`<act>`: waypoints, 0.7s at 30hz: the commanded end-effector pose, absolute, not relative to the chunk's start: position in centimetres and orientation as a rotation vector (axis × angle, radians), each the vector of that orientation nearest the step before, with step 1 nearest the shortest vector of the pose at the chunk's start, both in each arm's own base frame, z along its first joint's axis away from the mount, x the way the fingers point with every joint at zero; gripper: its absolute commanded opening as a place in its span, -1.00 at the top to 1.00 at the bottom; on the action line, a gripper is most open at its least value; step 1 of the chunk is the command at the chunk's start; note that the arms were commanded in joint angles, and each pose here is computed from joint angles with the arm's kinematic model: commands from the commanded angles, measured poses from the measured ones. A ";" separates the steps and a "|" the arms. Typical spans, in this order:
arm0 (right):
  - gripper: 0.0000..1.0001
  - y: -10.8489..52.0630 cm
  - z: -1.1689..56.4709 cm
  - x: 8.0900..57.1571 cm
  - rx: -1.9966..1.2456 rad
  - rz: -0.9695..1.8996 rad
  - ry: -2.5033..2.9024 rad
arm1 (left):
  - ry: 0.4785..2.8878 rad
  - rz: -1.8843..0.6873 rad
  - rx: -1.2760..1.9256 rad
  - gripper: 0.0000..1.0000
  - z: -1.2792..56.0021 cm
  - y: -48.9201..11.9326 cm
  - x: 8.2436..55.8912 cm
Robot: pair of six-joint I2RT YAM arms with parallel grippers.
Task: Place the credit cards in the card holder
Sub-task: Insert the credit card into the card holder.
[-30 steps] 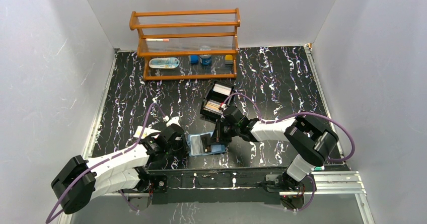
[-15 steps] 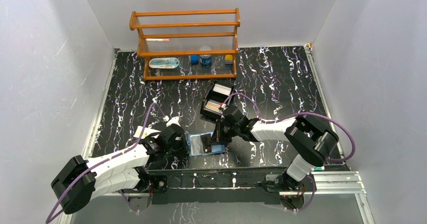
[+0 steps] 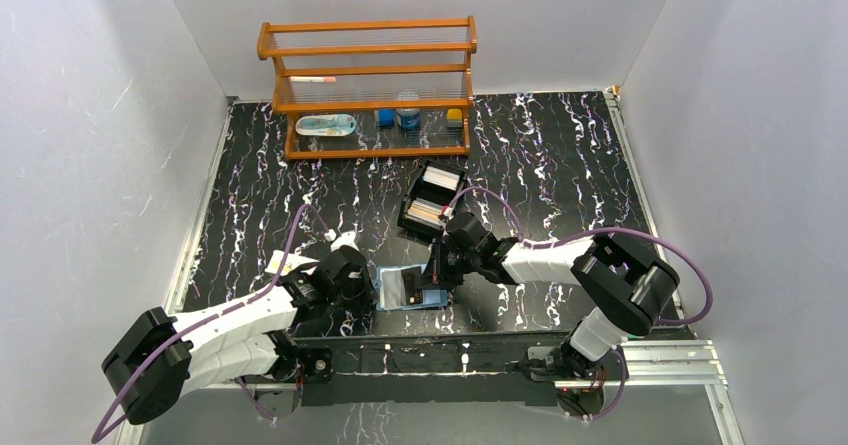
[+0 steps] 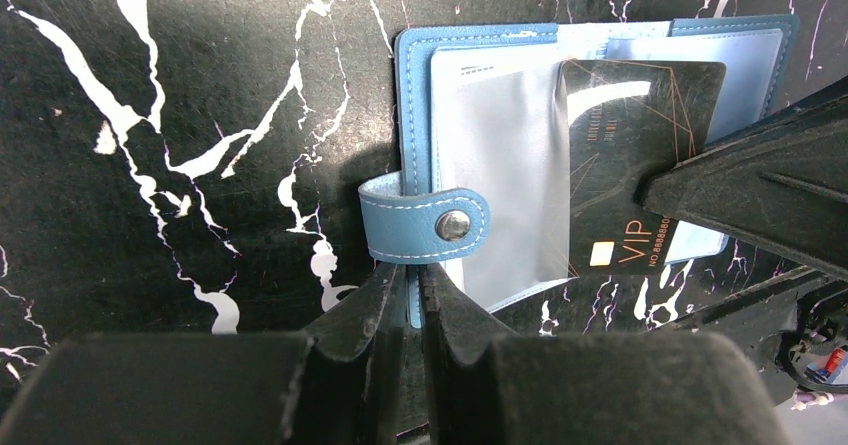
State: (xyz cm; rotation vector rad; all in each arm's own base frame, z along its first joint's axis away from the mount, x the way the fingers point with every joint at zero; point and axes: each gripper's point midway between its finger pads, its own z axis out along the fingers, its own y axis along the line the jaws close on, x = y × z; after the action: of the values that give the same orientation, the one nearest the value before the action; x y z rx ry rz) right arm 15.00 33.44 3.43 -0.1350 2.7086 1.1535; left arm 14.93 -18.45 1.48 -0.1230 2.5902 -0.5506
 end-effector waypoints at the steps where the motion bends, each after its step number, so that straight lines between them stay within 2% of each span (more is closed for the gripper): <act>1: 1.00 31.2 0.6 12.9 -0.153 1.026 2.848 | 2.650 -0.401 -0.106 0.81 -0.5 -16.2 14.1; 21: 1.00 30.8 0.8 12.8 -0.076 1.020 2.855 | 2.658 -0.390 -0.102 0.81 -0.6 -16.2 14.1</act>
State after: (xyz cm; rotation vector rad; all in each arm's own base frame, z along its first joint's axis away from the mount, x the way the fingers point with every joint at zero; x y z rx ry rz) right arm 14.88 33.33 3.33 -0.0966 2.7287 1.1503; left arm 15.05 -18.56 1.48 -0.1135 2.5972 -0.5404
